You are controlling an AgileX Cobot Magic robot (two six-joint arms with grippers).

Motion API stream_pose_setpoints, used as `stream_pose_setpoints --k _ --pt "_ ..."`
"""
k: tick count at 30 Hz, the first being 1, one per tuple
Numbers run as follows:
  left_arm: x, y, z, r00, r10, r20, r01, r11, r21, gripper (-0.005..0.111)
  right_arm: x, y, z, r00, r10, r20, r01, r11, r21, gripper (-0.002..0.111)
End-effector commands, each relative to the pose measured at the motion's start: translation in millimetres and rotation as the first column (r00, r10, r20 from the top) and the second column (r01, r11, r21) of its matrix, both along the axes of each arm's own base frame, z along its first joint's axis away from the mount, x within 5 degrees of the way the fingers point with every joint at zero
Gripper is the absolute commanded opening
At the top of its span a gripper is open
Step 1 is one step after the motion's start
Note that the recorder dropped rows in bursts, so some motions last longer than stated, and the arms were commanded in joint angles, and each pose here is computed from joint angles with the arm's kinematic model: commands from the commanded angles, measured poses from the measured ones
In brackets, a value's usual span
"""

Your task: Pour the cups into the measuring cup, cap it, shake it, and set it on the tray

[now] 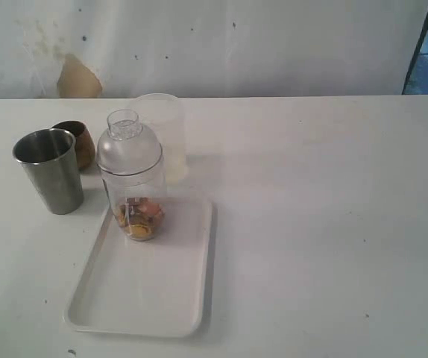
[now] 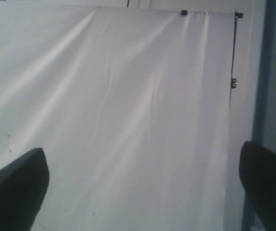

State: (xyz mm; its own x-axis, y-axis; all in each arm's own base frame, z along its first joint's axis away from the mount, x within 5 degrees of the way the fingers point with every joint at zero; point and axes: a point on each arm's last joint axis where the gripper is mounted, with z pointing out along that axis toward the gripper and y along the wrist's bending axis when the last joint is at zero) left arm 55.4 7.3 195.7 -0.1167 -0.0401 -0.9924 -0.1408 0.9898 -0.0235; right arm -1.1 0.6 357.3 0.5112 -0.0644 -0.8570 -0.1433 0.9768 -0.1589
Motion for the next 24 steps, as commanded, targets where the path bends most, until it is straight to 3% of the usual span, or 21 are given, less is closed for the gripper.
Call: stream_pose_setpoints --k 1,8,14,18,21,24 --pt "-0.1 0.1 -0.8 1.0 0.001 0.008 -0.001 1.0 0.0 0.0 19.0 1.4 -30.9 0.994 -0.109 0.032 0.111 0.992 -0.062 0.101" --pt "-0.1 0.1 -0.8 1.0 0.001 0.008 -0.001 1.0 0.0 0.0 39.7 5.2 -77.3 0.983 -0.17 -0.064 0.156 0.971 -0.18 0.101" --pt "-0.1 0.1 -0.8 1.0 0.001 0.008 -0.001 1.0 0.0 0.0 51.5 5.0 -115.7 0.946 -0.21 -0.246 0.152 0.96 -0.234 0.101" --pt "-0.1 0.1 -0.8 1.0 0.001 0.008 -0.001 1.0 0.0 0.0 56.2 4.2 -140.5 0.9 -0.186 -0.394 0.132 0.978 -0.159 0.101" --pt "-0.1 0.1 -0.8 1.0 0.001 0.008 -0.001 1.0 0.0 0.0 57.2 3.8 -146.7 0.889 -0.161 -0.428 0.133 0.987 -0.094 0.101" --pt "-0.1 0.1 -0.8 1.0 0.001 0.008 -0.001 1.0 0.0 0.0 57.3 3.8 -156.4 0.839 -0.162 -0.52 0.123 0.986 -0.109 0.101"
